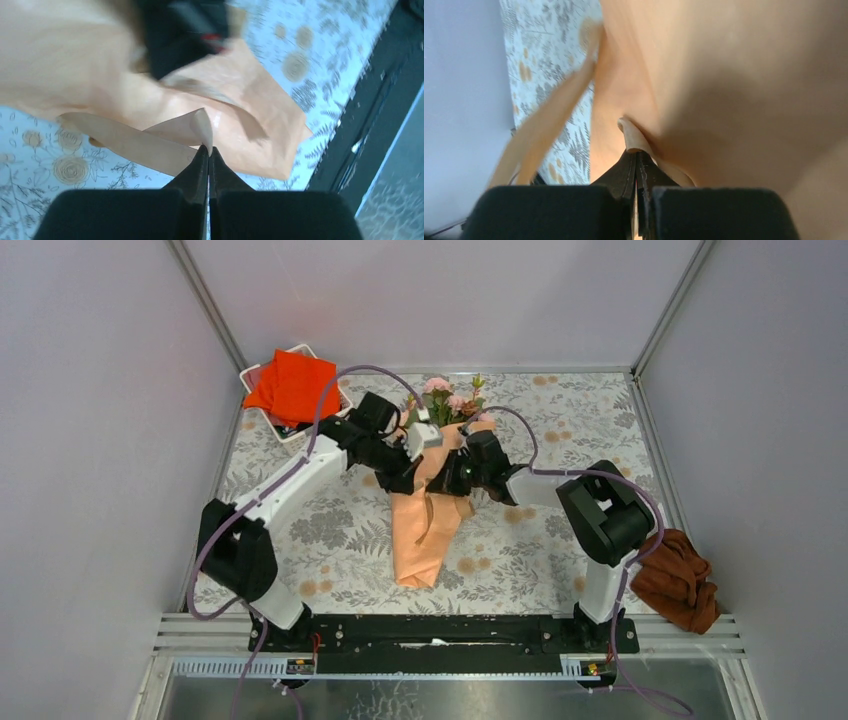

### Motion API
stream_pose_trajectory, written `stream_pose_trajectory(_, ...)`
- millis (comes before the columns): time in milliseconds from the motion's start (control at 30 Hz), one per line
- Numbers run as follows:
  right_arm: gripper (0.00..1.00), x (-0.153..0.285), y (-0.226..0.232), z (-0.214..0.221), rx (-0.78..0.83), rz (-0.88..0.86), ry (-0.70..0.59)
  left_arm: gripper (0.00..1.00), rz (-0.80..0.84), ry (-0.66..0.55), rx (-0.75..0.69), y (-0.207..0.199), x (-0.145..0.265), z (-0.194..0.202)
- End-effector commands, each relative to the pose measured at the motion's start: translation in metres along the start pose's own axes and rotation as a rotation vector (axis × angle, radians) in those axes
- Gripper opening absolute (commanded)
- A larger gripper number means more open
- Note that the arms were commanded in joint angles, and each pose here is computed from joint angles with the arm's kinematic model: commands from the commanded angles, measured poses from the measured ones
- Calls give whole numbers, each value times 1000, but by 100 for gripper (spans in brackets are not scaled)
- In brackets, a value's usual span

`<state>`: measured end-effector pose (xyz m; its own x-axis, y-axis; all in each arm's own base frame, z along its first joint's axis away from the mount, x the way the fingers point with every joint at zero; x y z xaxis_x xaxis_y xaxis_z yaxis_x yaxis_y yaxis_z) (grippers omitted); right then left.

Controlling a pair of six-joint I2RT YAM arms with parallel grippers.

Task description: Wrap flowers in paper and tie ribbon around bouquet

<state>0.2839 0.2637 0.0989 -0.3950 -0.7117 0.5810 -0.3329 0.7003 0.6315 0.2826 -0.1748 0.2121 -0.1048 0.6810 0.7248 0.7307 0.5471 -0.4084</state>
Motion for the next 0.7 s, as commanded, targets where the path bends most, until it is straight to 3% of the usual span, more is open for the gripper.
stream_pose_trajectory(0,0,-9,14,-39,12,-74,-62,0,49,199,-309,-42,11,25)
stream_pose_trajectory(267,2,-27,32,-67,30,-254,-44,0,113,193,-530,-76,-7,-4)
stream_pose_trajectory(400,27,-18,31,-69,41,-263,-23,0,15,160,-531,-61,-23,-12)
stream_pose_trajectory(667,48,39,33,-74,127,-339,-42,0,-72,-10,-331,-15,-31,-21)
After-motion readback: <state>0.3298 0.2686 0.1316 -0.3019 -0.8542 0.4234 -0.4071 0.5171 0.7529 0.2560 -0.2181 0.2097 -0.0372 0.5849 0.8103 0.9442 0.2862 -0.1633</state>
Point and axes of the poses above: each gripper's point midway between its finger pads, its own x axis back along the fingers, its own y axis along the line the jaws close on, z = x × y, the point moved 9 cm from there along x, back along the fingers, and after that the axes turned 12 degrees about x, right-handed, at the moved point
